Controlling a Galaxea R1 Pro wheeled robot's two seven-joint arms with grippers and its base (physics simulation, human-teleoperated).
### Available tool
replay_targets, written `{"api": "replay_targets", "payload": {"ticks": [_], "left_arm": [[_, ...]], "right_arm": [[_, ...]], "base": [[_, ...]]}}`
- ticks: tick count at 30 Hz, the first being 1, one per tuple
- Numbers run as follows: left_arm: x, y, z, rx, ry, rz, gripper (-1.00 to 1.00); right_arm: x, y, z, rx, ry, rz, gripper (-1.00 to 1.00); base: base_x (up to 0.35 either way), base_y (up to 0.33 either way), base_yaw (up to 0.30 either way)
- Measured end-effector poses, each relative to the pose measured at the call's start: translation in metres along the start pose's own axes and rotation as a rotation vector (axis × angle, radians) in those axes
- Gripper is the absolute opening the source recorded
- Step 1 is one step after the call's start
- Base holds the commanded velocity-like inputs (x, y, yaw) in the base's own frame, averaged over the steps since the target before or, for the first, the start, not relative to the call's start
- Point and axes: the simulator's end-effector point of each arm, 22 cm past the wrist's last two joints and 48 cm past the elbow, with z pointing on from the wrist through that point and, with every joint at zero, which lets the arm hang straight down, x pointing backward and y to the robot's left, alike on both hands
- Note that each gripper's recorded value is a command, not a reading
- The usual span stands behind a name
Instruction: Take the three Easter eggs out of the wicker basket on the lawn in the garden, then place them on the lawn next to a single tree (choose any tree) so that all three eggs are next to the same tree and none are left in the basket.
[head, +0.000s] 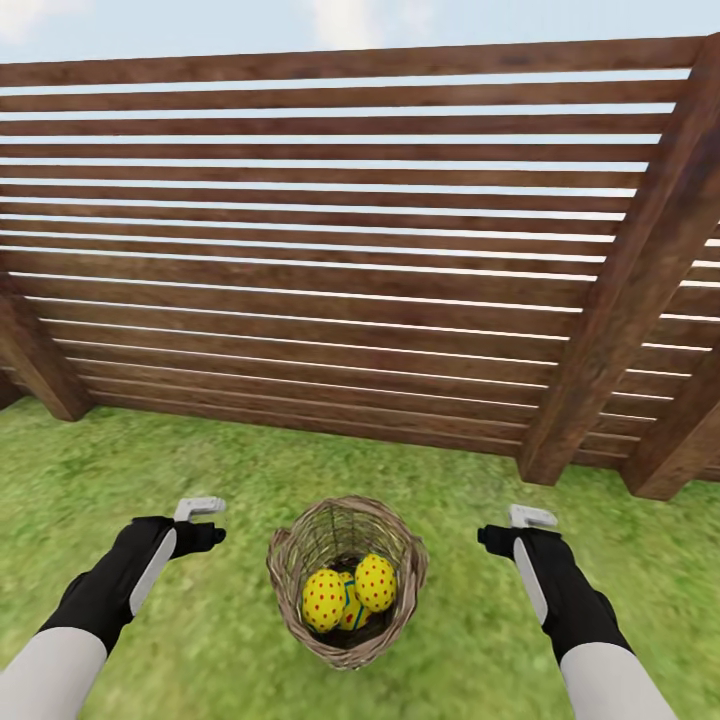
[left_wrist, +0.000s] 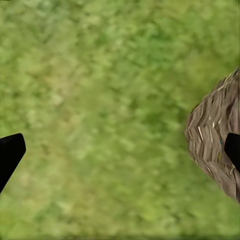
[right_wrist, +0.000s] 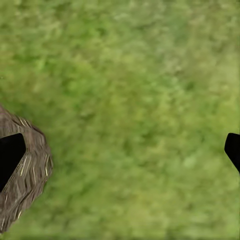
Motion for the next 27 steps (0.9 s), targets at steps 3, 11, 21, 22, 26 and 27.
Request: {"api": "replay_targets", "payload": {"ticks": [3,11,21,22,26,27], "left_arm": [[0.002,-0.006,0.001,0.008,0.004,0.008,1.0],[0.023,-0.085,0.013,0.118,0.041,-0.005,1.0],[-0.012,-0.142,0.011,0.164,0.034,0.0,1.0],[-0.015,-0.141,0.014,0.148,0.035,0.0,1.0],[0.001,-0.146,0.03,0.134,0.082,0.002,1.0],[0.006,-0.146,0.035,0.131,0.097,0.002,1.0]], "right_arm": [[0.0,0.019,-0.001,-0.09,0.0,0.003,1.0],[0.018,0.035,0.003,-0.174,0.066,0.0,1.0],[-0.024,0.069,-0.026,-0.337,-0.001,0.127,1.0],[-0.034,0.072,-0.033,-0.354,-0.029,0.132,1.0],[-0.049,0.085,-0.043,-0.38,-0.083,0.1,1.0],[-0.049,0.089,-0.044,-0.387,-0.088,0.087,1.0]], "base": [[0.001,0.003,0.0],[0.0,0.0,0.0],[0.0,0.0,0.0],[0.0,0.0,0.0],[0.0,0.0,0.0],[0.0,0.0,0.0]]}}
